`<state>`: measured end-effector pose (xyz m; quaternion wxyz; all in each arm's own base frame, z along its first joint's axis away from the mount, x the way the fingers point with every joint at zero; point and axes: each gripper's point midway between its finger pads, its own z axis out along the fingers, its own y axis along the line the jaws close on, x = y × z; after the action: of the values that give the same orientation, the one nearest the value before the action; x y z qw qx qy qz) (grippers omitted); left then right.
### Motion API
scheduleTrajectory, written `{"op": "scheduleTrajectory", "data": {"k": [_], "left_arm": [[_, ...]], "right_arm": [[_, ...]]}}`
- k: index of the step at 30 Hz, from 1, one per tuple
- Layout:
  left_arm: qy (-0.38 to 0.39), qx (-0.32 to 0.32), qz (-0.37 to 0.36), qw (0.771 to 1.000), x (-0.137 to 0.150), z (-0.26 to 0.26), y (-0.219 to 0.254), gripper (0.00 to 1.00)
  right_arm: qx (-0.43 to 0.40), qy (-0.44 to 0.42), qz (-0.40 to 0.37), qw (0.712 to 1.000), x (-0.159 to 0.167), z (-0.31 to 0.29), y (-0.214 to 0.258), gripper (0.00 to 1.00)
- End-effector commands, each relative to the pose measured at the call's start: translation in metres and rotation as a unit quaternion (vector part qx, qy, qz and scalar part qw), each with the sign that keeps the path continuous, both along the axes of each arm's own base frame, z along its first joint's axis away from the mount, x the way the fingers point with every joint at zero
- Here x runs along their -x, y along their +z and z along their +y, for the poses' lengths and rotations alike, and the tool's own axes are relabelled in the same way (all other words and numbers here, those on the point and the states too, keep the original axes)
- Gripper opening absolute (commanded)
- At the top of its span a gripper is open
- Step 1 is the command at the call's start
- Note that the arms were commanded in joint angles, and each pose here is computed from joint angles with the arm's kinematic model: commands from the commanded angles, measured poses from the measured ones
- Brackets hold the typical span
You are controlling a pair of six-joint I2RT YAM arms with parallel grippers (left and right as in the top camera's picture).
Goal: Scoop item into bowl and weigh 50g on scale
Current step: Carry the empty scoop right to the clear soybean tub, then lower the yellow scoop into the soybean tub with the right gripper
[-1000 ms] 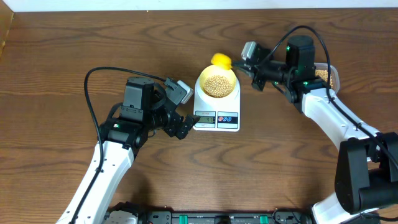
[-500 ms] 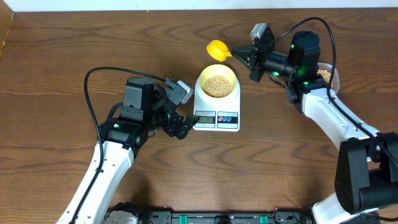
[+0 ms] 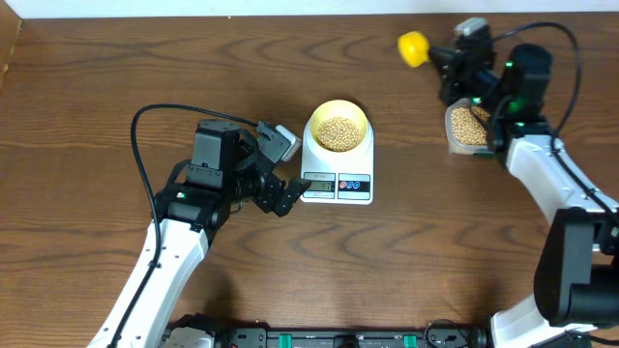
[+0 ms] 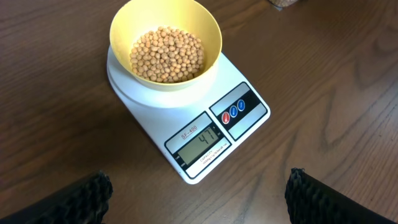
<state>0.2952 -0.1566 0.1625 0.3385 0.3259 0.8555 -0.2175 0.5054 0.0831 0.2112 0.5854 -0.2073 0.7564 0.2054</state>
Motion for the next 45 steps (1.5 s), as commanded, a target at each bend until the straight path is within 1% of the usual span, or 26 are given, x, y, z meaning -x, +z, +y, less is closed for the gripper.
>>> {"op": "scheduleTrajectory", "data": {"k": [1, 6, 12, 18, 20, 26, 29, 32, 34, 38, 42, 45], "left_arm": [[0.003, -0.002, -0.004, 1.000, 0.000, 0.002, 0.001, 0.91], [0.002, -0.002, -0.004, 1.000, 0.000, 0.002, 0.001, 0.91], [0.002, -0.002, -0.004, 1.000, 0.000, 0.002, 0.001, 0.91], [0.002, -0.002, -0.004, 1.000, 0.000, 0.002, 0.001, 0.91], [0.003, -0.002, -0.004, 1.000, 0.000, 0.002, 0.001, 0.91], [0.002, -0.002, -0.004, 1.000, 0.000, 0.002, 0.001, 0.91], [0.002, -0.002, -0.004, 1.000, 0.000, 0.002, 0.001, 0.91], [0.002, -0.002, -0.004, 1.000, 0.000, 0.002, 0.001, 0.91], [0.003, -0.002, -0.004, 1.000, 0.000, 0.002, 0.001, 0.91], [0.002, -0.002, -0.004, 1.000, 0.000, 0.002, 0.001, 0.91], [0.002, -0.002, -0.004, 1.000, 0.000, 0.002, 0.001, 0.91], [0.002, -0.002, -0.004, 1.000, 0.000, 0.002, 0.001, 0.91]], "right_arm": [[0.003, -0.020, -0.003, 1.000, -0.005, -0.017, 0.000, 0.01], [-0.003, -0.035, 0.011, 0.999, -0.005, -0.030, -0.004, 0.01], [-0.093, -0.069, 0.070, 0.991, -0.006, -0.038, -0.005, 0.01], [-0.120, -0.081, 0.063, 0.987, -0.010, -0.042, 0.005, 0.01], [-0.134, -0.101, 0.076, 0.983, -0.012, -0.047, 0.002, 0.01], [-0.140, -0.169, 0.100, 0.970, -0.016, -0.068, -0.010, 0.01], [-0.175, -0.207, 0.108, 0.956, -0.020, -0.082, -0.008, 0.02], [-0.211, -0.221, 0.118, 0.945, -0.020, -0.090, -0.007, 0.01], [-0.225, -0.217, 0.125, 0.942, -0.019, -0.093, -0.006, 0.01], [-0.234, -0.190, 0.135, 0.944, -0.014, -0.094, -0.005, 0.01], [-0.239, -0.174, 0.159, 0.942, -0.007, -0.092, -0.011, 0.01], [-0.229, -0.173, 0.194, 0.938, 0.004, -0.088, -0.022, 0.01]]}}
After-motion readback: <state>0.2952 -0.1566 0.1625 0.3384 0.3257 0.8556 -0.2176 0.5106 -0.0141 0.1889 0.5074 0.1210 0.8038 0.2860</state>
